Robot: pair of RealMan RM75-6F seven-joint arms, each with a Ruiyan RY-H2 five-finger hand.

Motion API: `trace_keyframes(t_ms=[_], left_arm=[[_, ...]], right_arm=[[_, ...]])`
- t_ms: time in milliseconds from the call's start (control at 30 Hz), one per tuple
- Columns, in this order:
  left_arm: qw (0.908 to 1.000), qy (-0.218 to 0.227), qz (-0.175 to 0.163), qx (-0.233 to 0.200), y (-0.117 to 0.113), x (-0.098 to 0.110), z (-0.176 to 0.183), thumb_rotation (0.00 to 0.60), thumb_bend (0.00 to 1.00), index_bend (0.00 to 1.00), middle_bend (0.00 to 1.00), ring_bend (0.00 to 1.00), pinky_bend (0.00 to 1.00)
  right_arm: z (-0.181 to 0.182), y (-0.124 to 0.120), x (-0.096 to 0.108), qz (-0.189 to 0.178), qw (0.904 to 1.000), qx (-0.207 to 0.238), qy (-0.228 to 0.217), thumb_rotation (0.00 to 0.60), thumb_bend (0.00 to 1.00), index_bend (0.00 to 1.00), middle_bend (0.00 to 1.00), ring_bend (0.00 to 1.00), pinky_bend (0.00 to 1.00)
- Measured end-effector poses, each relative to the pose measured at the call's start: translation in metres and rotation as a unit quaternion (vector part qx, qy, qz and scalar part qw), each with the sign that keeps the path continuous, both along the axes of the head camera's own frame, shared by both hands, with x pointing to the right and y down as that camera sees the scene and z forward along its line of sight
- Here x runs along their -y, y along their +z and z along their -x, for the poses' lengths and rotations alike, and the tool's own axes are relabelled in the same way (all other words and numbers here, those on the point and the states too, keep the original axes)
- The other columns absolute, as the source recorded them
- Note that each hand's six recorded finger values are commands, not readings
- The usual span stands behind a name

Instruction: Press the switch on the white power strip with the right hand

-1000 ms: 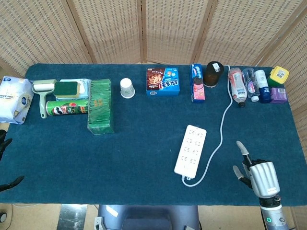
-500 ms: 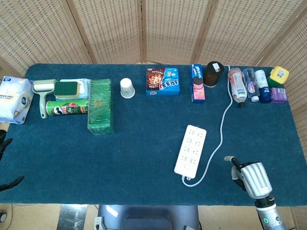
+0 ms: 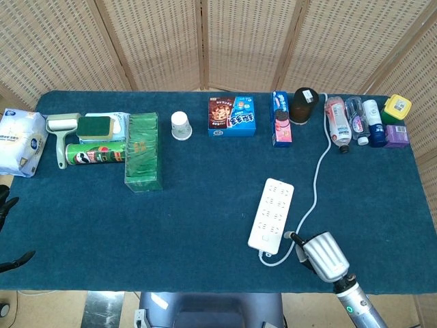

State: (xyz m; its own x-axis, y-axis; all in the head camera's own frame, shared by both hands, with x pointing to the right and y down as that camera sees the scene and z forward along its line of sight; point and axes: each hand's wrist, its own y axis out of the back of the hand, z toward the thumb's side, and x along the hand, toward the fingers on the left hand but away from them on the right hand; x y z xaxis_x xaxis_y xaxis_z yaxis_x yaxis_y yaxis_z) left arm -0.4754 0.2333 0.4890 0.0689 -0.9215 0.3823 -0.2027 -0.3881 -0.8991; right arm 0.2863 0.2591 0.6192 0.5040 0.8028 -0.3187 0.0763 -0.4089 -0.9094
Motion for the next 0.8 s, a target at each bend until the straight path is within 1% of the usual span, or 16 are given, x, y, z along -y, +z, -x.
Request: trace_keyframes(t_ms=[200,400,600,800], left_arm=[[1.0,-0.001,0.003,0.002,0.002,0.001,0.0,0.6,0.07,0.0,0.0,0.0,0.08],[1.0,-0.005,0.003,0.002,0.002,0.002,0.001,0.6,0.07,0.0,0.0,0.0,0.08],[1.0,-0.008,0.004,0.002,0.002,0.003,0.003,0.6,0.07,0.0,0.0,0.0,0.08],[0.9999,-0.01,0.001,0.0,0.0,0.003,0.005,0.6,0.07,0.0,0.0,0.0,0.08]], right_arm=[[0.022,0.011,-0.001,0.009,0.9994,-0.013,-0.031,0.6,0.87,0.34,0.97,1.0,1.0],[0.044,0.024,0.004,0.014,0.9981,-0.028,-0.053,0.6,0.87,0.32,0.97,1.0,1.0],[0.058,0.035,0.008,0.02,0.9974,-0.037,-0.059,0.6,0.87,0.32,0.97,1.0,1.0],[0.056,0.041,0.005,0.024,0.9968,-0.047,-0.059,0.6,0.87,0.32,0.97,1.0,1.0]])
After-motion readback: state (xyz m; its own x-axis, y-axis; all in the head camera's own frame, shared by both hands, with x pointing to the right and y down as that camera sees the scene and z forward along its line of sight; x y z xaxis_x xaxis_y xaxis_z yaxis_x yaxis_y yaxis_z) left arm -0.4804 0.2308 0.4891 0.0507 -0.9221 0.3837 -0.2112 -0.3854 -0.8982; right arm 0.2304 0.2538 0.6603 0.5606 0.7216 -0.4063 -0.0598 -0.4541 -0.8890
